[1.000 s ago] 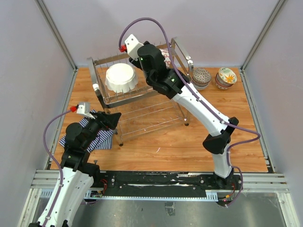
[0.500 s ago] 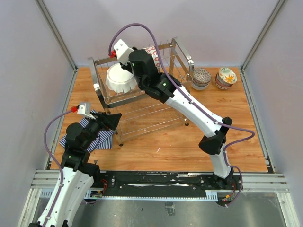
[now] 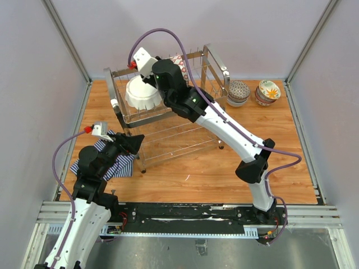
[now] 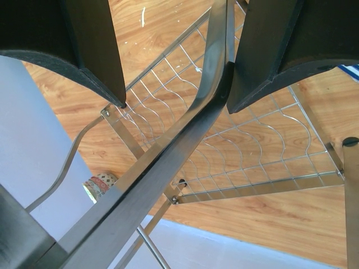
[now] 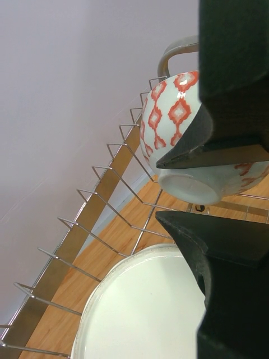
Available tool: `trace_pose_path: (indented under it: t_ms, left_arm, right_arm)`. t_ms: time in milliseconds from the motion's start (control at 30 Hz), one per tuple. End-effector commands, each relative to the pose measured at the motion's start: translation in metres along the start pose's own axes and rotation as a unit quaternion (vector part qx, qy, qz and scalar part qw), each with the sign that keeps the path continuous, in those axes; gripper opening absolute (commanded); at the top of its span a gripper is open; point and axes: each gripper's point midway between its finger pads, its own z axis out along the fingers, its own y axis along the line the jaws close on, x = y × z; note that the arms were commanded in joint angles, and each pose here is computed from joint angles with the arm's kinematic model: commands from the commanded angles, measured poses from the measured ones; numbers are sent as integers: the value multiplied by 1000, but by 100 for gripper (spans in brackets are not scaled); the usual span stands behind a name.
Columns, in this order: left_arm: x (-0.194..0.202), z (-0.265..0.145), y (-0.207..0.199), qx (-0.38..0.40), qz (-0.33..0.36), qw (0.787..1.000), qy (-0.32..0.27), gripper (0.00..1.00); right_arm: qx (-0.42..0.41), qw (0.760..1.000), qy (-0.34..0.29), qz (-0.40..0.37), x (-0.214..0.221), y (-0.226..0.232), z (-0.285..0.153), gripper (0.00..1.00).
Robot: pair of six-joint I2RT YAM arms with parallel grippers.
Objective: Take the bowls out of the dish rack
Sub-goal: Adjust the bowl in the dish rack.
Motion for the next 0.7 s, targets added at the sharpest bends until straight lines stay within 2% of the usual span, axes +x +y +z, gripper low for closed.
trace_pose_path:
  t_ms: [0,667]
  left_arm:
    - [-4,-1,-7,17,3,1000,-10,77]
    - [-4,-1,-7,16,3,1000,-12,77]
  right_arm:
    - [-13,1000,-15,14,-10,7,-9,37]
    - [-43,998,-21,33,-12,22,-11,37]
